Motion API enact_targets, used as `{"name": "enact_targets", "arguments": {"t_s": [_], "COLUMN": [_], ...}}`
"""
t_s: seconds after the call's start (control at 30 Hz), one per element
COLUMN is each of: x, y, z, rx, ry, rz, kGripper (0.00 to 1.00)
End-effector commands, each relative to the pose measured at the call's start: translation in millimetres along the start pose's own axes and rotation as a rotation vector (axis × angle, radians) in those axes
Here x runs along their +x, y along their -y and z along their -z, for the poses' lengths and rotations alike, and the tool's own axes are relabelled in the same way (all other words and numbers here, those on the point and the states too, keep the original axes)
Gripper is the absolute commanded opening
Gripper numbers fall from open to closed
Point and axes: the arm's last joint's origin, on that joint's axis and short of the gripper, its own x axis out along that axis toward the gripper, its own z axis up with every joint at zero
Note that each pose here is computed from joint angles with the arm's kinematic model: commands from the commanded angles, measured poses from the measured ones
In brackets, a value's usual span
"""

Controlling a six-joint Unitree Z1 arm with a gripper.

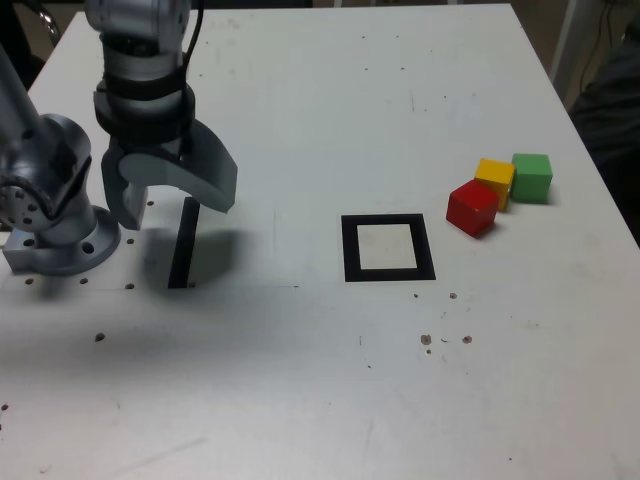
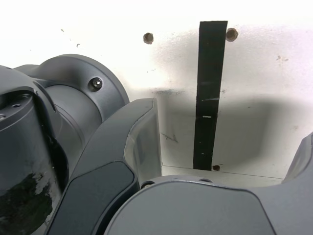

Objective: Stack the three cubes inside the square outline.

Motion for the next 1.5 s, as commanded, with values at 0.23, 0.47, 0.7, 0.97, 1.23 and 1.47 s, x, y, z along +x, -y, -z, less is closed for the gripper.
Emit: {"name": "enact_targets", "arguments": {"t_s": [0.23, 0.47, 0.7, 0.97, 1.23, 1.47], "x": [-1.5, -7.7, -19.0, -46.7, -76.0, -96.3], "y": [-0.9, -1.9, -2.6, -1.0, 1.6, 4.8], "z": [3.7, 6.3, 2.9, -27.3, -66.1, -108.3], "rx": [-0.001, -0.001, -0.001, 0.005, 0.029, 0.060], "ry": [-0.011, -0.008, 0.004, 0.031, 0.055, 0.074], "rz": [-0.005, -0.011, -0.017, -0.026, -0.035, -0.039], "kGripper": [1.00, 1.00, 1.00, 1.00, 1.00, 1.00]}}
